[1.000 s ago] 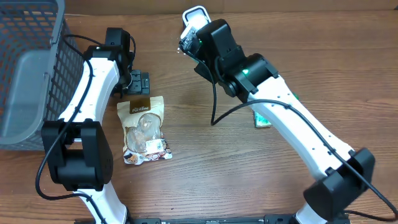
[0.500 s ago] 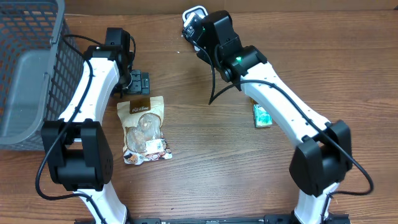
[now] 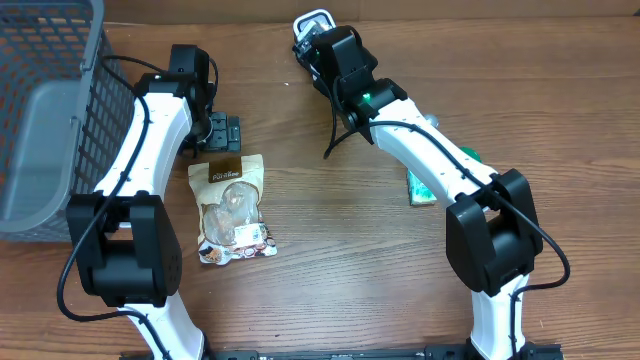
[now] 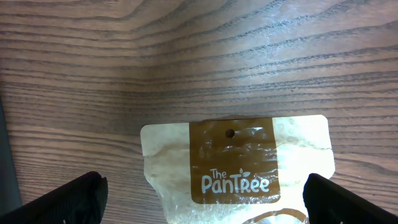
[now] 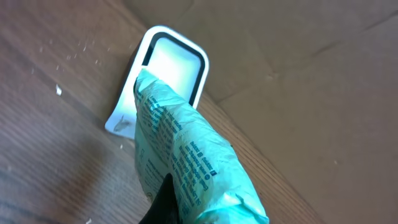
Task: Scan the item barcode
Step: 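Hold the wipes pack barcode against the scanner window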
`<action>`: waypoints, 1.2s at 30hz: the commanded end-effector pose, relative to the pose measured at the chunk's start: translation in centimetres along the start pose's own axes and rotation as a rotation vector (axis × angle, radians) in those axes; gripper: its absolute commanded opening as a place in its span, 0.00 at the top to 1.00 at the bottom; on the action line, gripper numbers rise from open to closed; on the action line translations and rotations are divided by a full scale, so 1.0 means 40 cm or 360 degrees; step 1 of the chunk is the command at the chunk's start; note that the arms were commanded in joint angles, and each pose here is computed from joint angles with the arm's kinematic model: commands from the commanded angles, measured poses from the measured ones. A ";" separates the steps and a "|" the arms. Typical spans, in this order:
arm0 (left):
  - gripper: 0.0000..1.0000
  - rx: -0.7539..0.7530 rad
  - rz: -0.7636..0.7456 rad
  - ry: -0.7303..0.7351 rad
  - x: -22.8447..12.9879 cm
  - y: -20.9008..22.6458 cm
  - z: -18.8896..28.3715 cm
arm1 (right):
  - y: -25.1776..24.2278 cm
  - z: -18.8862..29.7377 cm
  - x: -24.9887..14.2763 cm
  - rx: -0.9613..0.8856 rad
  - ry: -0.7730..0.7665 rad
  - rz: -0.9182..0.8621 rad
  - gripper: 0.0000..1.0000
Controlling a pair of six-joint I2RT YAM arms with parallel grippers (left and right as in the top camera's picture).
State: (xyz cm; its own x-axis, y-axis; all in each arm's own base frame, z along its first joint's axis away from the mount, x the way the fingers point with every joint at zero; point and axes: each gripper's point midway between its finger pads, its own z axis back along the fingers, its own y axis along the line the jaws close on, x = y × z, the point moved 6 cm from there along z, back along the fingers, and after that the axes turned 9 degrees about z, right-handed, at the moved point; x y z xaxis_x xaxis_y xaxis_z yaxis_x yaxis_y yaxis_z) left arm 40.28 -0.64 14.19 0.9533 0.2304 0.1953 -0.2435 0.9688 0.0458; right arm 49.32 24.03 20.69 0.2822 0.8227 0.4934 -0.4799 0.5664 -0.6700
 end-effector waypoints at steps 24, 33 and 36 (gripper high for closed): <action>0.00 0.0001 -0.0024 -0.0053 0.012 0.006 0.025 | -0.061 -0.055 0.056 -0.0268 -0.0235 0.0110 0.96; 0.00 0.0001 -0.0024 -0.0053 0.012 0.006 0.025 | -0.049 -0.128 0.044 -0.0500 -0.0195 0.0343 0.96; 0.00 0.0001 -0.0024 -0.0053 0.012 0.006 0.025 | -0.030 -0.152 0.036 -0.0507 -0.0191 0.0389 0.96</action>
State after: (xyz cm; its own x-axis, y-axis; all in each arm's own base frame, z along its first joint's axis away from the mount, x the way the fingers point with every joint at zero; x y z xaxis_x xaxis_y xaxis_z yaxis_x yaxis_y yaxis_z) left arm 40.28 -0.63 14.19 0.9533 0.2304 0.1954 -0.2436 0.9688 0.0461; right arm 54.80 25.05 18.54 0.0891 0.9117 0.4010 -0.2663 0.4097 -0.8725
